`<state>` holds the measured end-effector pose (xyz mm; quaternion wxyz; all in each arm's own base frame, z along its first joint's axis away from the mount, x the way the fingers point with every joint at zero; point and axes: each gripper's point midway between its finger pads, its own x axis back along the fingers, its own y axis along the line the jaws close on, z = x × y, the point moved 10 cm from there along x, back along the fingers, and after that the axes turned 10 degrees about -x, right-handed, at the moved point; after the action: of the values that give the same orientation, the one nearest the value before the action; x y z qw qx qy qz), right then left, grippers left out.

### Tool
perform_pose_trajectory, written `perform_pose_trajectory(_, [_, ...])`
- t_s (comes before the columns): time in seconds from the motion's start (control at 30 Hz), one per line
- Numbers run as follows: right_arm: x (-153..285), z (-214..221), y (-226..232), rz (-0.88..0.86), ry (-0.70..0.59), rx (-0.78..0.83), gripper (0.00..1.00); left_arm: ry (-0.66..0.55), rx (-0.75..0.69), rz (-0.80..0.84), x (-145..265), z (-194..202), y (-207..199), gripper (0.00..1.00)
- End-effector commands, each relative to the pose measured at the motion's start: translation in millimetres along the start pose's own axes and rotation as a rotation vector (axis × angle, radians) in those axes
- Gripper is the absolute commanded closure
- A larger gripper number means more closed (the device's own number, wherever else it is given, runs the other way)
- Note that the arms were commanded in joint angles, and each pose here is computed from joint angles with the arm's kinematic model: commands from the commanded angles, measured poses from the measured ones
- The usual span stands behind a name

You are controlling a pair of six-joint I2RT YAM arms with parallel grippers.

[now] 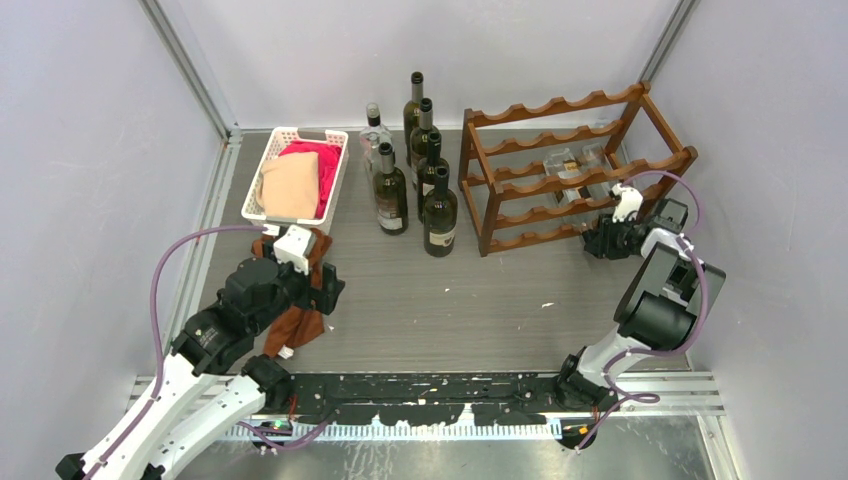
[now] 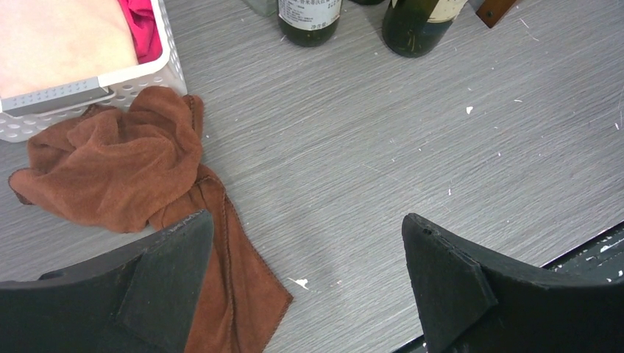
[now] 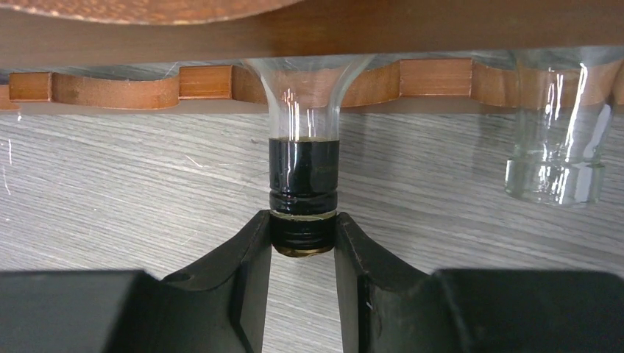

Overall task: Put the wine bottle on the wine rack
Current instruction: Place the wine bottle in the wine rack.

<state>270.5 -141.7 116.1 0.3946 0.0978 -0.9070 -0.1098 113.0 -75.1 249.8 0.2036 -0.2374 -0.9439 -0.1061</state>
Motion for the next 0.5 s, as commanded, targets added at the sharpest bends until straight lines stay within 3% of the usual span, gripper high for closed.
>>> perform_pose_trajectory(0.0, [0.7, -10.4, -2.9, 0.025, -0.018, 0.015, 0.99, -0.046, -0.001, 0.004, -3.5, -7.6, 0.5, 0.02])
perform_pose_trajectory(0.47, [6.3, -29.1, 3.3, 0.041, -0.136, 0.026, 0.93, -0.042, 0.001, 0.003, -4.8, -7.6, 1.2, 0.02])
